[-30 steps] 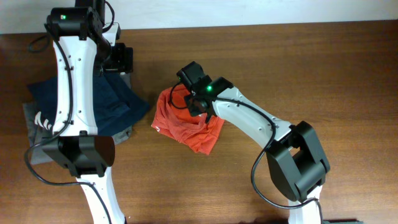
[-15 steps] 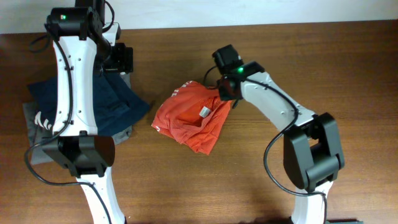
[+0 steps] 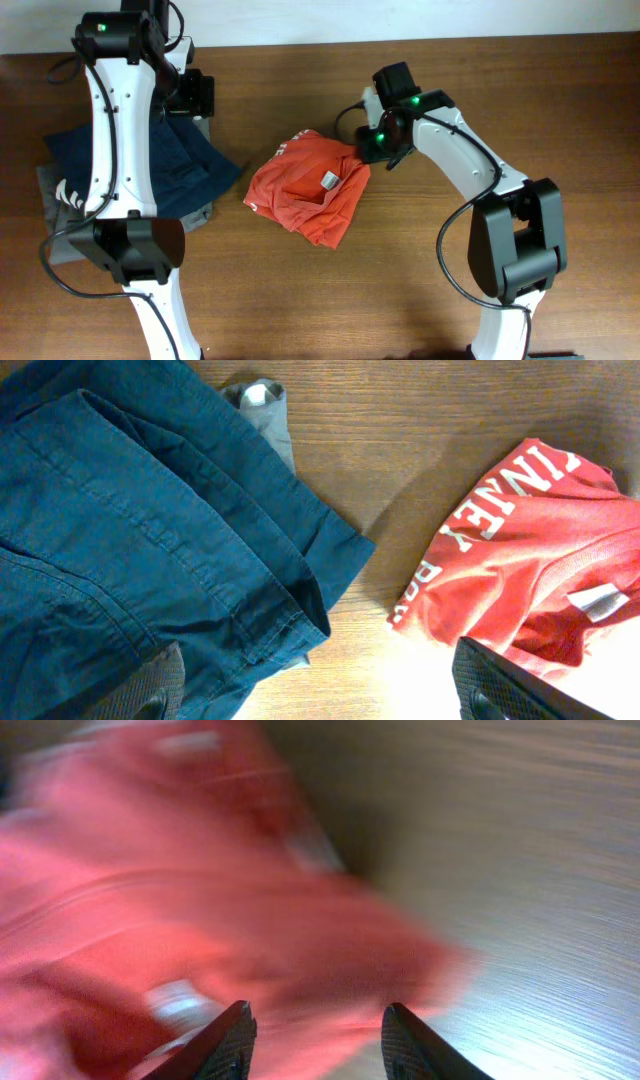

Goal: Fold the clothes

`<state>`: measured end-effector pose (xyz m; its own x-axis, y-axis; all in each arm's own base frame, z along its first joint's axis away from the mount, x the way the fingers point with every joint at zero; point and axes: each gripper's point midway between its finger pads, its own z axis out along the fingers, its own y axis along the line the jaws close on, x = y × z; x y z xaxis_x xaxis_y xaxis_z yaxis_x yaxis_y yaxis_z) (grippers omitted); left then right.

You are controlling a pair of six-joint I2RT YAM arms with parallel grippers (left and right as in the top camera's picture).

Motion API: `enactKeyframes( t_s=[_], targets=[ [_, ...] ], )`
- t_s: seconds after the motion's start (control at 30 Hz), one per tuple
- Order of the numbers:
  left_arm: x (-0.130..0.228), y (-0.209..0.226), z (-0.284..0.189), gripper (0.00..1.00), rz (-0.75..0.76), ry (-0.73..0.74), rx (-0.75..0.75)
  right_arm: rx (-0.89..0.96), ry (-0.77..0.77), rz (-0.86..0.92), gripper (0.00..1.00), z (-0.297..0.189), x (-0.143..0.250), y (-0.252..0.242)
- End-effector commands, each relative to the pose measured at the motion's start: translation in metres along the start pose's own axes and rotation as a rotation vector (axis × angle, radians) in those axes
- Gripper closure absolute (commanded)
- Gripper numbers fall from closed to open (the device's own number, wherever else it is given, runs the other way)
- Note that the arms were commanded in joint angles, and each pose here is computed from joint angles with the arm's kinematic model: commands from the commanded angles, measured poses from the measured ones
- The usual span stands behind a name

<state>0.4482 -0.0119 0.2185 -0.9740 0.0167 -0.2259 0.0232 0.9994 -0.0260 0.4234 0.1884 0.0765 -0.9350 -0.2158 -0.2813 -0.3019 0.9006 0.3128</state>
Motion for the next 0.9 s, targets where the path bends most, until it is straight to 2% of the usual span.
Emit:
enactKeyframes(
  t_s=[0.0,0.3,0.57,0.87],
  targets=[
    [-0.001,-0.001,-0.003,0.14,0.018,-0.010,0.011,-0.301,-0.016,-0.175,0.53,-0.027,0.004,0.082],
    [0.000,0.004,-0.005,0.14,0.010,-0.011,0.008,-0.226,0.119,-0.312,0.53,0.014,0.045,0.112],
    [0.000,0.005,-0.005,0.14,0.008,-0.012,0.008,-0.196,0.200,-0.305,0.53,0.028,0.064,0.109],
    [0.000,0.005,-0.006,0.14,0.008,-0.014,0.008,-0.195,0.213,-0.314,0.53,0.044,0.077,0.106]
  ],
)
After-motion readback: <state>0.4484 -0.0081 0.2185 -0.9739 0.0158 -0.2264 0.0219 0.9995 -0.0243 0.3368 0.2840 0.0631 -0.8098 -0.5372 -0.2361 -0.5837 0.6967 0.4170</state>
